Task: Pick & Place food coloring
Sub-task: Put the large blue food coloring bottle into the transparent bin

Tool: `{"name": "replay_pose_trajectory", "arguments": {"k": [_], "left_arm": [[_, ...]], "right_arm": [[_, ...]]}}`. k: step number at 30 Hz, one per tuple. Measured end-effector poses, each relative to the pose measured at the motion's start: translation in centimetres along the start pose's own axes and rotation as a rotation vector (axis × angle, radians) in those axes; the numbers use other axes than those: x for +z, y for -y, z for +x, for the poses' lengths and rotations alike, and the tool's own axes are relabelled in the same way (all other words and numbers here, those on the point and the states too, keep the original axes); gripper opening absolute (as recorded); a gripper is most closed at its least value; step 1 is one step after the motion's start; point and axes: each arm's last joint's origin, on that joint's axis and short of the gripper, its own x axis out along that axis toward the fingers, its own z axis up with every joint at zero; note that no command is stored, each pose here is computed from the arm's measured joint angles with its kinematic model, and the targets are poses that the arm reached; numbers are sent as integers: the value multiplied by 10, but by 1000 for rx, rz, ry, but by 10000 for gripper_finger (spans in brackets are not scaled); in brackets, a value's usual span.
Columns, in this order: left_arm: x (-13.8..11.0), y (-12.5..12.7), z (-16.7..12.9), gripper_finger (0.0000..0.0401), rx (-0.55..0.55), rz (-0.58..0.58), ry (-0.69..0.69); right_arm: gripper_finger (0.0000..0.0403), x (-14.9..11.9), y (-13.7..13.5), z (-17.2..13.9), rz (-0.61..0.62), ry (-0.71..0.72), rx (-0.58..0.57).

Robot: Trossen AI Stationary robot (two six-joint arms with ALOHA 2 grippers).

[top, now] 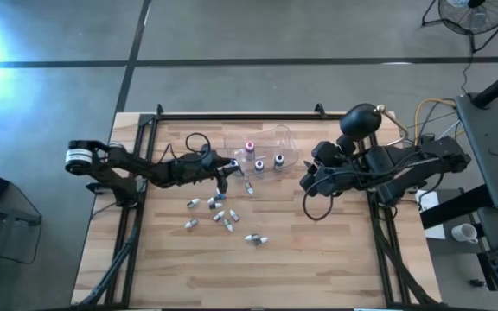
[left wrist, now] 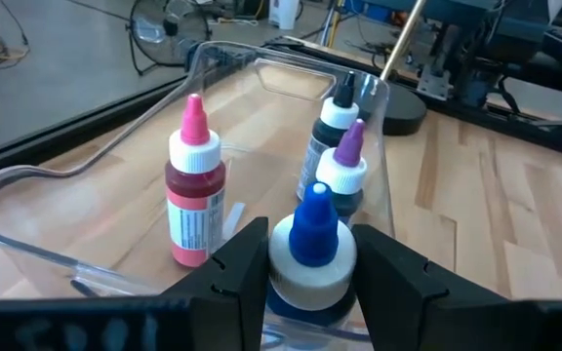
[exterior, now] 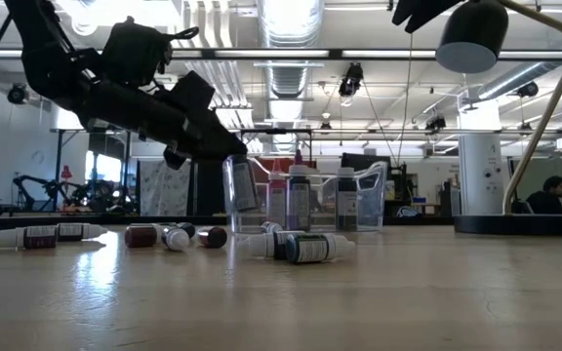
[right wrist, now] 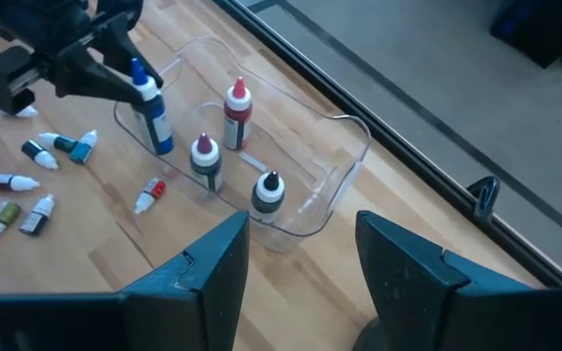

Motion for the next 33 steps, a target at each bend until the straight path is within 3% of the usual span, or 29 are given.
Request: {"name": "replay_pose_trajectory", "arguments": {"k": [10, 33], "left_arm": [[9, 6, 9, 113, -23, 101, -58], [10, 7, 14, 119, -4, 103, -107]], "right_arm": [[180, 0, 0, 0, 21, 0, 1], [177, 0, 0, 0, 29, 1, 1]]}}
